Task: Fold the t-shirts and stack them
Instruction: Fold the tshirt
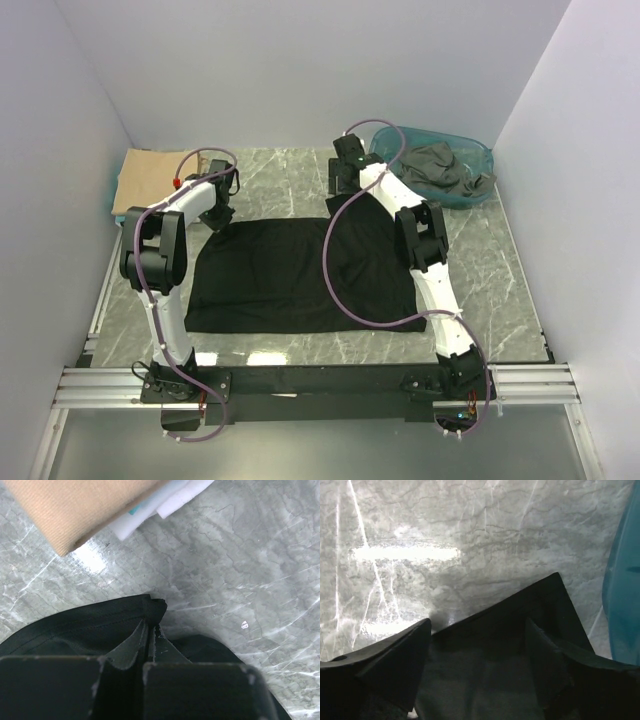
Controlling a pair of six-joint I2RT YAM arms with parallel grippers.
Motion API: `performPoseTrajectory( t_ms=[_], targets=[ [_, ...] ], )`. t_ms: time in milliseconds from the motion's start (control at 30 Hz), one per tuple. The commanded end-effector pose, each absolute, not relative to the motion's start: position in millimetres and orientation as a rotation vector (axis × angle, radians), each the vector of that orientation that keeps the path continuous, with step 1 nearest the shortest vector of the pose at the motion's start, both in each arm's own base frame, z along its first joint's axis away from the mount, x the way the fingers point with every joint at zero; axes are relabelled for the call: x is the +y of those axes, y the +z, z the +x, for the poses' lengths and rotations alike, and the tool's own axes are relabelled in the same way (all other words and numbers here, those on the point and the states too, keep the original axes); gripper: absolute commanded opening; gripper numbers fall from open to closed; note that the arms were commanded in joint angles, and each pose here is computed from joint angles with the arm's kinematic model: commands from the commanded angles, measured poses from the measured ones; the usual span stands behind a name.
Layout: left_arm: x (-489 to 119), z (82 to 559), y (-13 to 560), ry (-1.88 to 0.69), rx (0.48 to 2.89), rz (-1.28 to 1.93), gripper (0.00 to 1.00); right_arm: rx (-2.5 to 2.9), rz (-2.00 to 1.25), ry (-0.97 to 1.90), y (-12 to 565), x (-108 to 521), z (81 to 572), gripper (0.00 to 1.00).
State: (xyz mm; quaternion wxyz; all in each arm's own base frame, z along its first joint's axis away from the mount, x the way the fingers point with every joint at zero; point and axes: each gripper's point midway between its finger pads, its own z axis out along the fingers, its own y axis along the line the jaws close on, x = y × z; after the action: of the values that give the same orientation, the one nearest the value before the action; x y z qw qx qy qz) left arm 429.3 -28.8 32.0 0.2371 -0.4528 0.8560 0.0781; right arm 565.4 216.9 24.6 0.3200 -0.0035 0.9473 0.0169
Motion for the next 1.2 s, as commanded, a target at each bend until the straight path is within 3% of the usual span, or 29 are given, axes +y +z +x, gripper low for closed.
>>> performPoseTrajectory(
  t_ms=[0,133,267,367,500,567,1167],
  targets=[
    [-32,435,55,0.159,2.307,-1.209,0.01,2.555,0.010,0.052,19,210,555,0.79],
    [-30,434,57,0.178,2.300,-1.210,0.01,2.584,0.025,0.031,13,206,548,0.65],
    [-27,432,58,0.192,2.291,-1.215,0.01,2.572,0.051,0.023,19,204,547,0.41],
    [-29,433,61,0.174,2.290,-1.211,0.01,2.545,0.063,0.038,29,205,548,0.28],
    [-34,434,61,0.129,2.296,-1.212,0.01,2.499,0.057,0.060,47,208,553,0.20],
    [-34,432,63,0.123,2.285,-1.220,0.01,2.474,0.062,0.068,56,208,553,0.00],
    [-34,406,77,0.036,2.228,-1.235,0.01,2.251,0.111,0.179,129,197,487,0.00]
  ],
)
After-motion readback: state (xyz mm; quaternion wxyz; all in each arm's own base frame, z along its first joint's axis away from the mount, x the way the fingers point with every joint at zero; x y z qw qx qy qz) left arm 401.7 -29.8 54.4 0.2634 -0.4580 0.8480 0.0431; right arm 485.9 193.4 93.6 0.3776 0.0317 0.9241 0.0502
